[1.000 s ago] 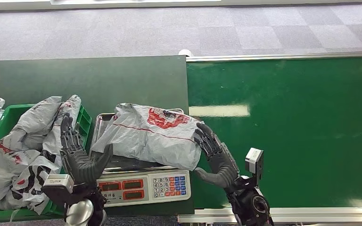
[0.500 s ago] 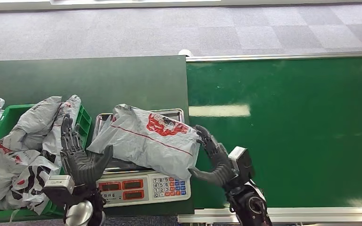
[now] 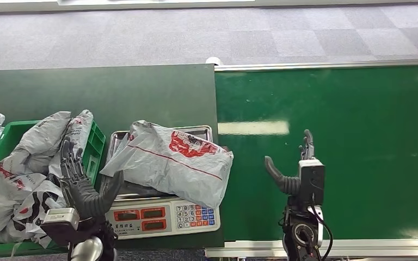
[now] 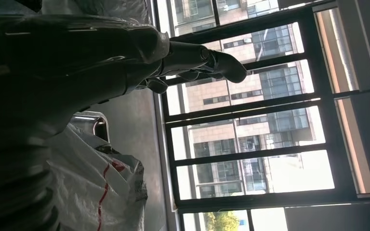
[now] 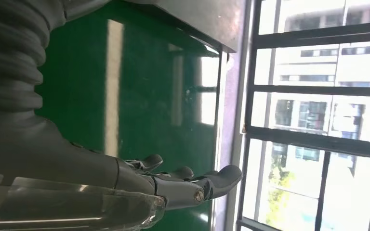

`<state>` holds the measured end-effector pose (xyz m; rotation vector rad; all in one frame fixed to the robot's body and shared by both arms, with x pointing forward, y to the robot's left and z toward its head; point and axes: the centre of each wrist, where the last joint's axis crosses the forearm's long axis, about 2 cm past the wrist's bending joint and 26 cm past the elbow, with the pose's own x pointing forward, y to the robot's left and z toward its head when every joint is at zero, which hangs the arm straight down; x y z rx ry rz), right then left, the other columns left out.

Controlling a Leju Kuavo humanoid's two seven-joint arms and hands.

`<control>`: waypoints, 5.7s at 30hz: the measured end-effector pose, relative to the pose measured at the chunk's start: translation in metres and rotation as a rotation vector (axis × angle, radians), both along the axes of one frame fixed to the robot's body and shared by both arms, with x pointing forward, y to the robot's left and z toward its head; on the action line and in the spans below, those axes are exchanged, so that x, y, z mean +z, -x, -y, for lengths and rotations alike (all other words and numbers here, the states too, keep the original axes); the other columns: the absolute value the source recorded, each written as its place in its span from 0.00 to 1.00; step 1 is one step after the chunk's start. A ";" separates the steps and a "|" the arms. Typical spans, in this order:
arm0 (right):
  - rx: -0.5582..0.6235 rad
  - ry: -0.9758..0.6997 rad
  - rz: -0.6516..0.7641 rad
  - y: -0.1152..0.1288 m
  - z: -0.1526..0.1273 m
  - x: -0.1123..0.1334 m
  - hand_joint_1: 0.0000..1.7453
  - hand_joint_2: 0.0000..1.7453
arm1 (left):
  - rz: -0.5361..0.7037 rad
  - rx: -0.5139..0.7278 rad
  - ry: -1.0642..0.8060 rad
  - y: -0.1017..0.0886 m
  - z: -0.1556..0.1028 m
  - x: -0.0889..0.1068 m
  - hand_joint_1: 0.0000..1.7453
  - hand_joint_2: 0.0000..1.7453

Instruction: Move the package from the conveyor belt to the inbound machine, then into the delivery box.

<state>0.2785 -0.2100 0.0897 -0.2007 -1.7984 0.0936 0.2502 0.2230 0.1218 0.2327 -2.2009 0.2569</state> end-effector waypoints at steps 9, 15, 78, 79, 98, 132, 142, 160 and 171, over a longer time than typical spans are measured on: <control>-0.019 -0.103 0.057 0.007 0.006 0.007 0.00 1.00 | -0.189 -0.210 -0.237 -0.015 0.023 -0.004 0.00 1.00; 0.004 -0.110 0.042 0.010 0.005 0.004 0.00 1.00 | -0.188 -0.230 -0.498 -0.036 0.038 0.009 0.00 1.00; 0.361 -0.330 0.002 0.010 -0.021 -0.008 0.00 1.00 | -0.605 -0.236 -1.184 -0.068 0.052 -0.017 1.00 1.00; 0.361 -0.330 0.002 0.010 -0.021 -0.008 0.00 1.00 | -0.604 -0.237 -1.184 -0.068 0.052 -0.017 1.00 1.00; 0.356 -0.346 0.005 0.013 -0.020 -0.008 0.00 1.00 | -0.113 -0.012 -0.844 -0.042 0.040 -0.010 1.00 1.00; 0.339 -0.370 0.012 0.017 -0.023 -0.017 0.00 1.00 | 0.497 0.703 -0.768 -0.010 -0.040 0.122 1.00 1.00; 0.325 -0.359 -0.001 0.024 -0.021 -0.020 0.00 1.00 | 0.307 0.823 -0.833 -0.018 -0.083 0.094 1.00 1.00; 0.315 -0.339 -0.024 0.024 -0.018 -0.018 0.00 1.00 | -0.221 0.937 -0.882 -0.028 -0.137 0.015 1.00 1.00; 0.313 -0.341 -0.037 0.028 -0.018 -0.021 0.00 1.00 | -0.159 1.129 -0.768 -0.005 -0.178 0.029 1.00 1.00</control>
